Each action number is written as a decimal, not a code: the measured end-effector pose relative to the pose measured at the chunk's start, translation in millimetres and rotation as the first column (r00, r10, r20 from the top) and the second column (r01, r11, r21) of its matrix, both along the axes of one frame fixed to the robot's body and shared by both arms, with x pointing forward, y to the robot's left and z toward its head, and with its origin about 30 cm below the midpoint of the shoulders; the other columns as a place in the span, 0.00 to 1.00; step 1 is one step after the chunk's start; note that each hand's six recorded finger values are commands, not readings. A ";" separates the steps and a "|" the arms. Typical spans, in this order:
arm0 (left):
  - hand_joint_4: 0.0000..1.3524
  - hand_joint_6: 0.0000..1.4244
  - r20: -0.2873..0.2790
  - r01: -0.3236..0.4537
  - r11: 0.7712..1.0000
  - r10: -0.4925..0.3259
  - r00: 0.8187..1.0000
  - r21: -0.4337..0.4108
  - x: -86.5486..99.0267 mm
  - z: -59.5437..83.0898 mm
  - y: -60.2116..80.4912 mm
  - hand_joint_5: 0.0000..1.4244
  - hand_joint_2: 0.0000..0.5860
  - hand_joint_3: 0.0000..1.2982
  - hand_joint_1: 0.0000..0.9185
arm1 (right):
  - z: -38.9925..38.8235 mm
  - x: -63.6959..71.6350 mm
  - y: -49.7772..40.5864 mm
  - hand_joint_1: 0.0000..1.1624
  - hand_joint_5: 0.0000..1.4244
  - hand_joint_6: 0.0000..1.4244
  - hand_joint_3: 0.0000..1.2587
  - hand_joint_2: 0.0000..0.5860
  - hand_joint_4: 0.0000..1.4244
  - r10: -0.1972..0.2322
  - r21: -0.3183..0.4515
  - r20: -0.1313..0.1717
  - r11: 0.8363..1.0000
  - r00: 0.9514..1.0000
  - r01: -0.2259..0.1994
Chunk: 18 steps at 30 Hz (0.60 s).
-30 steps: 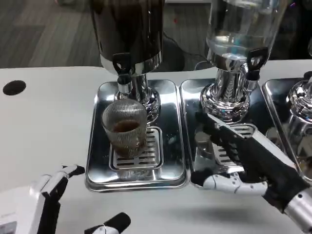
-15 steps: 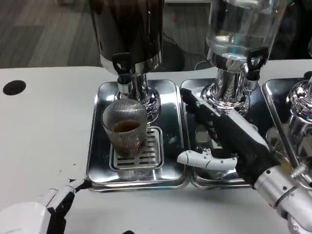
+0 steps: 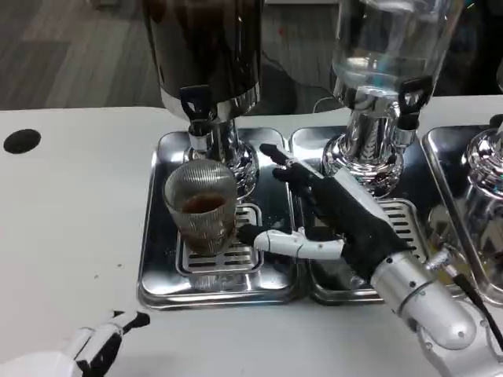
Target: Grasp the cup under the faucet to collect the drink, then remove the cup.
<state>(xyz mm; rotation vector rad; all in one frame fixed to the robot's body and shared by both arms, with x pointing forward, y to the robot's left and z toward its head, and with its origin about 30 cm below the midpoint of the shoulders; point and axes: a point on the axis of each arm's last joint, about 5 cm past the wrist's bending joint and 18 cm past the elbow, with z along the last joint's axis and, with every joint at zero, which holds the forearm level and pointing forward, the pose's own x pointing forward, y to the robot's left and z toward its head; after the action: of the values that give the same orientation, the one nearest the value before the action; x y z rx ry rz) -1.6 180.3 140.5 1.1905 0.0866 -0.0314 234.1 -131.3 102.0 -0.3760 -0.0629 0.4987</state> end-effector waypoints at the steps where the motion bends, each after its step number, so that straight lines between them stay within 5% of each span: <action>1: 0.16 0.41 -0.003 -0.002 1.000 0.002 1.000 0.001 -1.8 0.2 0.2 0.23 0.10 0.24 0.00 | -0.3 1.0 2.0 0.59 0.03 0.02 0.06 0.15 0.01 0.001 0.004 -0.001 1.000 1.000 -0.001; 18: 0.17 0.41 -0.027 -0.025 1.000 0.025 0.999 0.004 -13.9 -2.0 6.2 0.23 0.10 0.24 0.00 | 4.4 15.2 28.2 0.59 0.06 0.04 0.07 0.15 0.03 0.037 0.080 0.011 0.996 0.999 -0.038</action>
<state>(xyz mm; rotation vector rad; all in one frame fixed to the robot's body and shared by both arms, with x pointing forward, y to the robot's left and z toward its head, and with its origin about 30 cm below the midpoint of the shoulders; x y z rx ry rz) -15.6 186.6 138.4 1.1928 0.1253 -0.0249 249.4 -103.1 106.4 -0.2991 -0.0991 0.5296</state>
